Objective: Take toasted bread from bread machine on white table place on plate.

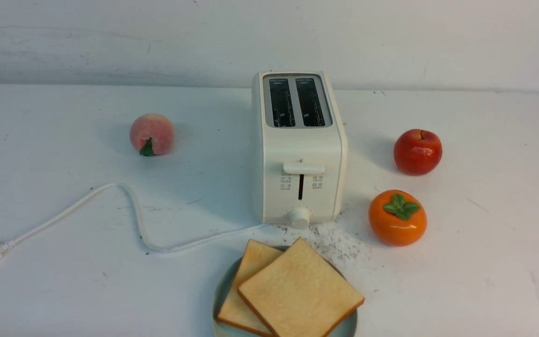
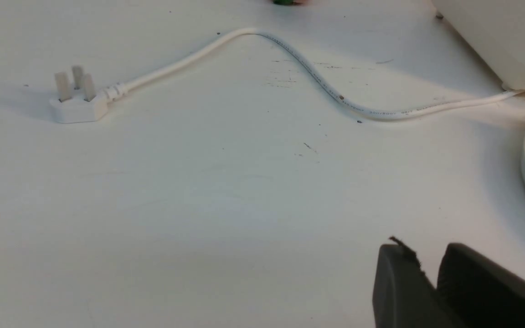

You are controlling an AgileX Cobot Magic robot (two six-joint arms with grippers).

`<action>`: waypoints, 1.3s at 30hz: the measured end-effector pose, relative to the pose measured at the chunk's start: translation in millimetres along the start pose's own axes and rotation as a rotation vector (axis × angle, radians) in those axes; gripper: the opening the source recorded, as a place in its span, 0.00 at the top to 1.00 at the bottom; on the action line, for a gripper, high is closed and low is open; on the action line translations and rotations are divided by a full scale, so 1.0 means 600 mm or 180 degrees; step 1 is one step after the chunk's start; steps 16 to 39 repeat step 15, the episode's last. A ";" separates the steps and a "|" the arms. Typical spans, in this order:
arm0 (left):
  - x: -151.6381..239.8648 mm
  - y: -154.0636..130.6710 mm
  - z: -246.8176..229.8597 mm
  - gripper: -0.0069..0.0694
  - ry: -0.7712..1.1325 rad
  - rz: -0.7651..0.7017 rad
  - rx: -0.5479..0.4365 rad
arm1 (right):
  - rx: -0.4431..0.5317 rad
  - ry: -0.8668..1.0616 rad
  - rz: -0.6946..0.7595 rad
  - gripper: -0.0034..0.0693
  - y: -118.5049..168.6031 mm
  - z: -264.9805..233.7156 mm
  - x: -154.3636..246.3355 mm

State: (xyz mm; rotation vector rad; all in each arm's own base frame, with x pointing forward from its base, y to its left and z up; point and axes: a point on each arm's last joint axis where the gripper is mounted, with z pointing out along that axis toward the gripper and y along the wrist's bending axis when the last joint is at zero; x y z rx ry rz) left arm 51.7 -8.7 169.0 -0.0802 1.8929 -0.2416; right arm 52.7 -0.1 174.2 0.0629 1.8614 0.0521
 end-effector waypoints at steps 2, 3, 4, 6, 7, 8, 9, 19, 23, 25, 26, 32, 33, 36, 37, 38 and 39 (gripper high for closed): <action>0.000 0.000 0.000 0.73 0.0000 0.0000 0.0000 | 0.0000 0.0000 0.0000 0.75 0.000 0.000 0.000; 0.000 0.000 0.000 0.73 0.0000 0.0000 0.0000 | 0.0000 0.0000 0.0000 0.75 0.000 0.000 0.000; 0.000 0.000 0.000 0.73 0.0000 0.0000 0.0000 | 0.0000 0.0000 0.0000 0.75 0.000 0.000 0.000; 0.000 0.000 0.000 0.72 0.0000 0.0000 0.0000 | 0.0000 0.0000 0.0000 0.75 0.000 0.000 0.000; 0.000 0.000 0.000 0.72 0.0000 0.0000 0.0000 | 0.0000 0.0000 0.0000 0.74 0.000 0.000 0.000; 0.000 0.000 0.000 0.72 0.0000 0.0000 0.0000 | 0.0000 0.0000 0.0000 0.74 0.000 0.000 0.000; 0.000 0.000 0.000 0.72 0.0000 0.0000 0.0000 | 0.0000 0.0000 0.0000 0.74 0.000 0.000 0.000; 0.000 0.000 0.000 0.72 0.0000 0.0000 0.0000 | 0.0000 0.0000 0.0000 0.74 0.000 0.000 0.000; 0.000 0.000 0.000 0.72 0.0000 0.0000 0.0000 | 0.0000 0.0000 0.0000 0.74 0.000 0.000 0.000; 0.000 0.000 0.000 0.72 0.0000 0.0000 0.0000 | 0.0000 0.0000 0.0000 0.74 0.000 0.000 0.000; 0.000 0.000 0.000 0.72 0.0000 0.0000 0.0000 | 0.0000 0.0000 0.0000 0.74 0.000 0.000 0.000; 0.000 0.000 0.000 0.72 0.0000 0.0000 0.0000 | 0.0000 0.0000 0.0000 0.74 0.000 0.000 0.000; 0.000 0.000 0.000 0.72 0.0000 0.0000 0.0000 | 0.0000 0.0000 0.0000 0.74 0.000 0.000 0.000; 0.000 0.000 0.000 0.72 0.0000 0.0000 0.0000 | 0.0000 0.0000 0.0000 0.74 0.000 0.000 0.000; 0.000 0.000 0.000 0.72 0.0000 0.0000 0.0000 | 0.0000 0.0000 0.0000 0.74 0.000 0.000 0.000; 0.000 0.000 0.000 0.72 0.0000 0.0000 0.0000 | 0.0000 0.0000 0.0000 0.74 0.000 0.000 0.000; 0.000 0.000 0.000 0.72 0.0000 0.0000 0.0000 | 0.0000 0.0000 0.0000 0.74 0.000 0.000 0.000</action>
